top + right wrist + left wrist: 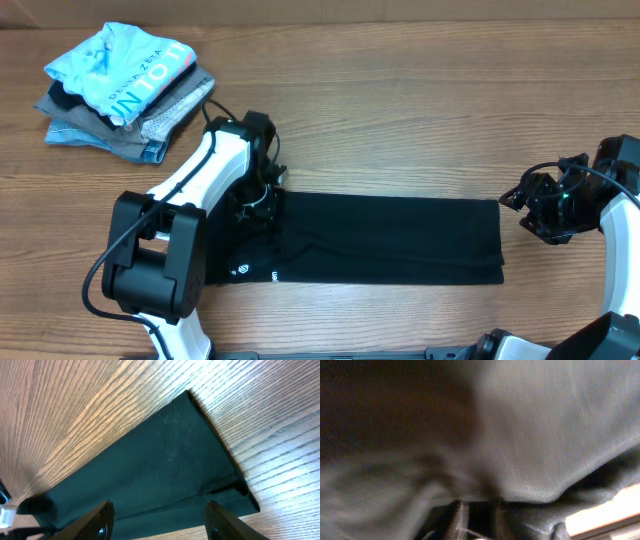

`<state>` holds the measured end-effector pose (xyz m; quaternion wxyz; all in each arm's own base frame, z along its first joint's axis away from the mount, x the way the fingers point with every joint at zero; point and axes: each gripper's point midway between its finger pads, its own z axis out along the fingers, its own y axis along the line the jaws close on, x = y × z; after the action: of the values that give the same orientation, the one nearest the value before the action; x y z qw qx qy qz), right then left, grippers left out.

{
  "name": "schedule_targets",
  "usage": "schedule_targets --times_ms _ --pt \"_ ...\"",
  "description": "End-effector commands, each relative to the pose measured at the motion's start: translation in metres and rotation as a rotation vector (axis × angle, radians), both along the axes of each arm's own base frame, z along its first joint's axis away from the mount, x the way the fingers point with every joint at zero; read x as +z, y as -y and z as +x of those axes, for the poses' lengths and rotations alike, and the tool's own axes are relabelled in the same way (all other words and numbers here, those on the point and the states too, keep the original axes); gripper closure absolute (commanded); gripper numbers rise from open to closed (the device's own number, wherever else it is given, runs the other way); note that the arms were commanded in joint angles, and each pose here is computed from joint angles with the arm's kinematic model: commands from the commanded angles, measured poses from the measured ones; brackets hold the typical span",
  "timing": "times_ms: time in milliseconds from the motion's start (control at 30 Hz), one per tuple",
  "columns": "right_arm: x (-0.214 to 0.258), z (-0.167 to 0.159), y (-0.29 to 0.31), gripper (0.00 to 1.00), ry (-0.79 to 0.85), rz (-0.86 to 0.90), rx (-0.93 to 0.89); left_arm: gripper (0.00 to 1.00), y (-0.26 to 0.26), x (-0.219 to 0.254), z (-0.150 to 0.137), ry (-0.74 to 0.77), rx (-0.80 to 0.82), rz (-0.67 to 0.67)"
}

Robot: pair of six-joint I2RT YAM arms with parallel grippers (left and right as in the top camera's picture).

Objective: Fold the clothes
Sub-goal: 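Grasp the left end of the folded strip with the left gripper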

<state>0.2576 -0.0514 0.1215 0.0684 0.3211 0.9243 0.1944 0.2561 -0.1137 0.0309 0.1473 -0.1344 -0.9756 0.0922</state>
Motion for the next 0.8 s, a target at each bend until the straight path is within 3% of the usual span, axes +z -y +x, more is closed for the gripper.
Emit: schedule_targets --times_ms 0,133,433,667,767 --pt "0.010 0.006 0.002 0.38 0.042 -0.010 0.006 0.92 0.035 0.019 -0.019 -0.098 0.055 -0.209" --pt "0.010 0.007 0.002 0.38 0.047 -0.013 0.006 0.96 0.054 0.031 -0.036 -0.171 0.038 -0.294" --pt "0.010 0.008 0.003 0.39 0.049 -0.014 0.006 0.96 0.058 0.030 -0.053 -0.192 -0.065 -0.235" --pt "0.010 0.010 0.004 0.38 0.056 -0.017 0.003 0.96 0.031 0.050 -0.001 -0.006 0.018 -0.143" --pt "0.010 0.010 0.004 0.38 0.056 -0.018 0.003 0.96 0.004 0.044 0.017 0.078 0.040 -0.004"
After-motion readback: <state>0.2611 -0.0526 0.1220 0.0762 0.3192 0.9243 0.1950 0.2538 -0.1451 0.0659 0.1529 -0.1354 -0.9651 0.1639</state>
